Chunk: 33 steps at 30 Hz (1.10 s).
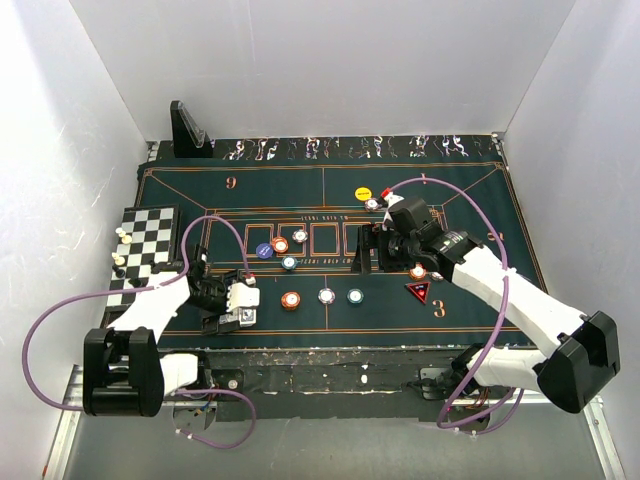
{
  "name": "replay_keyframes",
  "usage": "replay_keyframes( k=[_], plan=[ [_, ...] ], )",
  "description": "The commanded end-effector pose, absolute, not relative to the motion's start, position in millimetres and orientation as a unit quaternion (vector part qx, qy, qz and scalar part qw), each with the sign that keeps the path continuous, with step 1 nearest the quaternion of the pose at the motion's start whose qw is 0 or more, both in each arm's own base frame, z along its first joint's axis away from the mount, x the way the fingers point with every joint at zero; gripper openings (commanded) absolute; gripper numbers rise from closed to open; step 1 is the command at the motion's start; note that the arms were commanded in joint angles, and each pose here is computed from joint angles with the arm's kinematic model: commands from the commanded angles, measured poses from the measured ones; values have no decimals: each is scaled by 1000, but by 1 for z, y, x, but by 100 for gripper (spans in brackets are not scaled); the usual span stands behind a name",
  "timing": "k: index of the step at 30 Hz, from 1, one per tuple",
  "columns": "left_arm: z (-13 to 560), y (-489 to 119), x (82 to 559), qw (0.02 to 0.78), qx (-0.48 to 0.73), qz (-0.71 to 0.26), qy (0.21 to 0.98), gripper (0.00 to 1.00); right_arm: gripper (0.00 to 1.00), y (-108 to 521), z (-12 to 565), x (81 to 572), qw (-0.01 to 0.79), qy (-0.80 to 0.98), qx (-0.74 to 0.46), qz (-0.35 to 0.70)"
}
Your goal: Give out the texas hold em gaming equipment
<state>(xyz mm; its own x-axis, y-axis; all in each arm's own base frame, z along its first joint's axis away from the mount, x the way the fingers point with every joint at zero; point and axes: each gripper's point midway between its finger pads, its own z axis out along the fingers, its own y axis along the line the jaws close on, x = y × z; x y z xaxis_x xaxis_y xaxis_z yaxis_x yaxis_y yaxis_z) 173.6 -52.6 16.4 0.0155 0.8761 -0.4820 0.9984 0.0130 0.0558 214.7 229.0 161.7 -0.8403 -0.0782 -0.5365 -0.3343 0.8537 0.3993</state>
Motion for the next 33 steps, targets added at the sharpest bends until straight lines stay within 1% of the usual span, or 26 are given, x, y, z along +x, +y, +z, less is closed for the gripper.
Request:
replay_keyframes(
  k=[1,4,6,8,10,14,18,22,24,28,30,31,33],
  plan=[
    [9,-51,173,205,689,-144,680,98,95,236,179,224,279,919,-117,252],
    [8,-50,174,203,688,-142,682,97,95,236,181,224,278,919,-116,253],
    [10,-50,176,202,689,-143,682,90,95,237,182,224,279,919,-116,255],
    [16,-50,182,208,683,-141,686,81,95,237,183,223,278,918,-116,258],
    [26,-53,190,218,675,-142,690,73,95,239,184,223,278,917,-115,263],
    [51,-59,196,225,661,-160,697,65,95,243,184,222,274,915,-116,272],
    [72,-62,197,228,659,-165,697,61,95,246,188,222,273,912,-117,282],
    [89,-66,193,237,654,-176,697,60,95,251,192,220,273,908,-119,295],
    [102,-72,196,256,649,-180,694,60,95,256,197,219,272,903,-119,311],
    [141,-89,219,307,629,-191,688,59,95,275,211,213,259,884,-129,366],
    [162,-100,229,324,616,-206,688,57,96,290,222,209,250,866,-140,410],
    [172,-106,235,332,610,-214,687,56,96,298,229,208,249,856,-144,430],
    [190,-117,243,341,606,-223,683,49,96,311,244,204,242,834,-156,471]
  ],
)
